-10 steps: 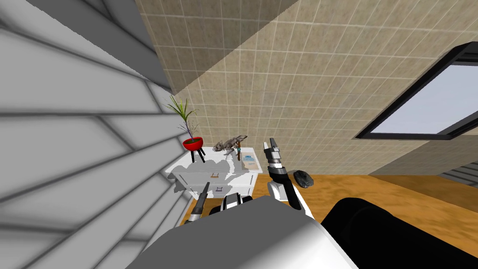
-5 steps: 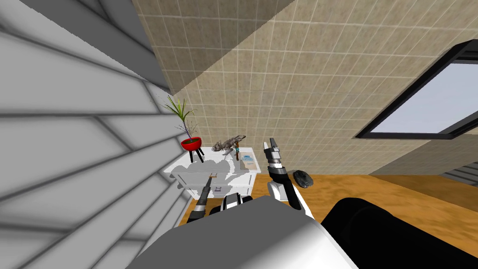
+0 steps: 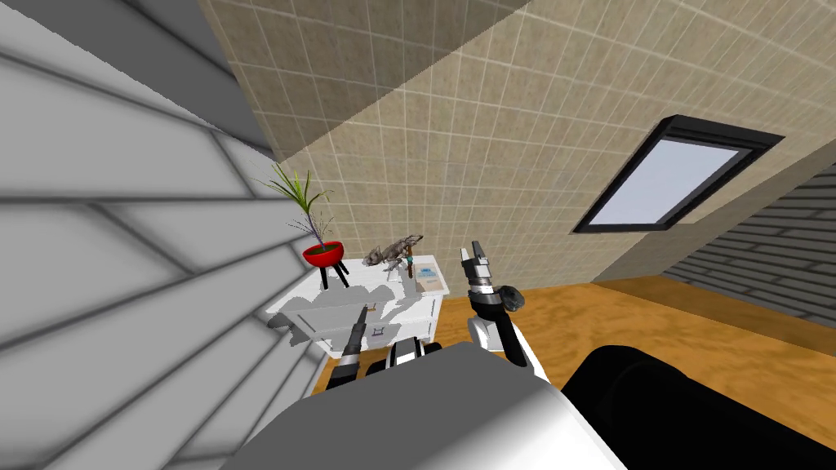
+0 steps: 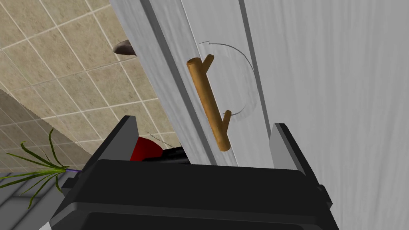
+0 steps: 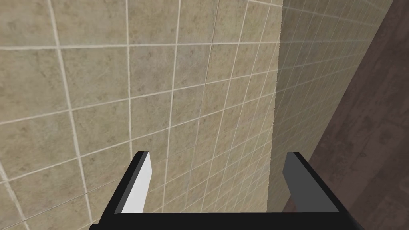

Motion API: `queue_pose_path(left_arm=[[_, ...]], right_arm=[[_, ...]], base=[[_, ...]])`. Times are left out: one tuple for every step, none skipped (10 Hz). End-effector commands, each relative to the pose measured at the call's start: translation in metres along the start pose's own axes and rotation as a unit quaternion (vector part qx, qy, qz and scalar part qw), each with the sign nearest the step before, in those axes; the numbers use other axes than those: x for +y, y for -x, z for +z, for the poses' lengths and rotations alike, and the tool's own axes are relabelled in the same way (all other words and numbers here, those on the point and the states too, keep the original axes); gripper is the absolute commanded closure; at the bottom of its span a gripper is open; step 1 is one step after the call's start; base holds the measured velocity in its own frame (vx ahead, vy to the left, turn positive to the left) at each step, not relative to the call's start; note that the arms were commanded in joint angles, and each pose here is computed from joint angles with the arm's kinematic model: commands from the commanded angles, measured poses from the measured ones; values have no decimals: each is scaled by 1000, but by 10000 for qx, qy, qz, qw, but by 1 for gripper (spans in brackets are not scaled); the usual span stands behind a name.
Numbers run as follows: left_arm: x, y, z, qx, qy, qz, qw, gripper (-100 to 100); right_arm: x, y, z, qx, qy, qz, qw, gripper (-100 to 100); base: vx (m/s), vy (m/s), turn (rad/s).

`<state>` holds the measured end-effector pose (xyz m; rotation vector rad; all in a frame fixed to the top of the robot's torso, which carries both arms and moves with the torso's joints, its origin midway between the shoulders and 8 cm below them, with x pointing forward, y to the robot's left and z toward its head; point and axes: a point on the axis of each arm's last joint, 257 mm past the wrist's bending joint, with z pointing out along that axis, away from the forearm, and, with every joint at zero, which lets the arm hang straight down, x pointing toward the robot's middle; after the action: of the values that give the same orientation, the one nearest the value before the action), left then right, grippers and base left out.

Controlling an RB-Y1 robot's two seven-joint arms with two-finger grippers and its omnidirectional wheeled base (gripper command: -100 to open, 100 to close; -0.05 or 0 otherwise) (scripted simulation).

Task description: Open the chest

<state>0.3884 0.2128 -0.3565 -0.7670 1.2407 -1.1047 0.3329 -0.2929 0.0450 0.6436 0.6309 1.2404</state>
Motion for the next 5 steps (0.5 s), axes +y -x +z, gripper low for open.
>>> queue_pose_path(left_arm=[[1, 8, 3, -206, 74, 53, 9997, -100], [2, 13, 5, -334, 124, 80, 9993, -100], [3, 17, 7, -422, 166, 128, 9989, -100], [4, 18, 7, -458, 178, 105, 9987, -100], [5, 23, 8, -578, 236, 126, 9980, -100]], right_arm=[[0, 0, 0, 0, 0, 0, 10000, 0], [0, 0, 0, 0, -1, -1, 10000, 0], [0, 0, 0, 0, 0, 0, 10000, 0], [0, 0, 0, 0, 0, 0, 10000, 0], [0, 0, 0, 0, -1, -1, 10000, 0]], base=[[-29, 33, -98], [-28, 31, -201], [-45, 47, -285], [-38, 39, -85], [-35, 29, -131]])
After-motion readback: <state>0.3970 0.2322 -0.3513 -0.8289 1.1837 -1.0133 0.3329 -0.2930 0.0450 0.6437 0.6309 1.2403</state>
